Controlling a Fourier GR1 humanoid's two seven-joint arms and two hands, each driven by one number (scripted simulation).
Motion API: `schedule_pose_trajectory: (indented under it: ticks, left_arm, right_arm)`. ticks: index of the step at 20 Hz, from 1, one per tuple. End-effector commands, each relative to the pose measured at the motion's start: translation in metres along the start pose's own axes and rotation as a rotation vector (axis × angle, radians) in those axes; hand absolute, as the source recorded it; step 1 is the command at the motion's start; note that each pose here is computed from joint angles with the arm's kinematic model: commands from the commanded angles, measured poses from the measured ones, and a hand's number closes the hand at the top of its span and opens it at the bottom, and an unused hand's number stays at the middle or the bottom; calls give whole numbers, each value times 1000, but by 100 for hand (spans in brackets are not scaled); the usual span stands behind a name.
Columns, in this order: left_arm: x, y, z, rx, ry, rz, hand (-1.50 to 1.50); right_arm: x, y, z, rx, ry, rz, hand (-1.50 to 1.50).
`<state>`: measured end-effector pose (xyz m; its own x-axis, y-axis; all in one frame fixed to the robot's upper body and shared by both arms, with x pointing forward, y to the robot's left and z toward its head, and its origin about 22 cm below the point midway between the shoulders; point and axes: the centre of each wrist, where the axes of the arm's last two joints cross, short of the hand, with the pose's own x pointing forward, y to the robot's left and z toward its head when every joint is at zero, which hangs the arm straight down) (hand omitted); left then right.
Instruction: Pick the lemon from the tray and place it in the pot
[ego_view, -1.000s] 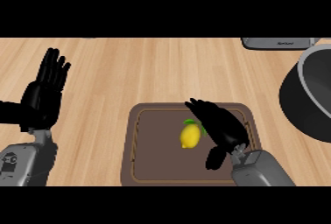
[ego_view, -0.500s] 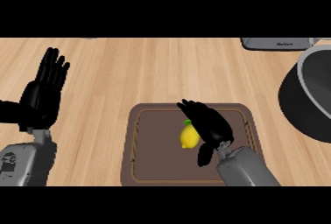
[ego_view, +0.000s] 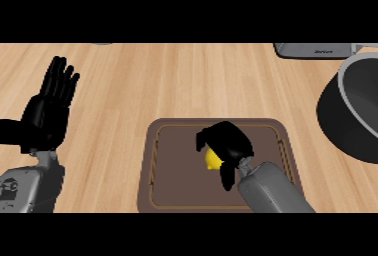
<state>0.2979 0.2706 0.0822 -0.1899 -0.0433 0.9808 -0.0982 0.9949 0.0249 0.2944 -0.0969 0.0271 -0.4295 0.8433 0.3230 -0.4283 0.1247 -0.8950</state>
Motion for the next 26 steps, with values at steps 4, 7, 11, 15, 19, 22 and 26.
schedule_pose_trajectory:
  ticks: [4, 7, 11, 15, 19, 22, 26]
  left_arm:
    - [-4, 7, 0, -3, 9, 9, 0]
    - [7, 0, 2, 6, 3, 5, 0]
    - [-8, 2, 0, 1, 18, -4, 0]
    - [-7, 2, 6, 20, 17, -10, 0]
    - [0, 11, 1, 27, 11, -28, 0]
    - [-10, 17, 9, 52, 0, -34, 0]
    - [2, 16, -2, 50, -1, -25, 0]
  right_arm:
    - [13, 34, -12, -16, -43, 3, 150]
    - [27, 28, -1, -78, -26, 22, 150]
    - [51, 17, 18, -169, -33, 110, 150]
    - [98, 62, 73, -163, -223, 84, 150]
    - [111, 66, 131, -218, -238, 43, 150]
    - [106, 35, 172, -368, -161, 2, 150]
    - [85, -6, 198, -594, -2, 82, 150]
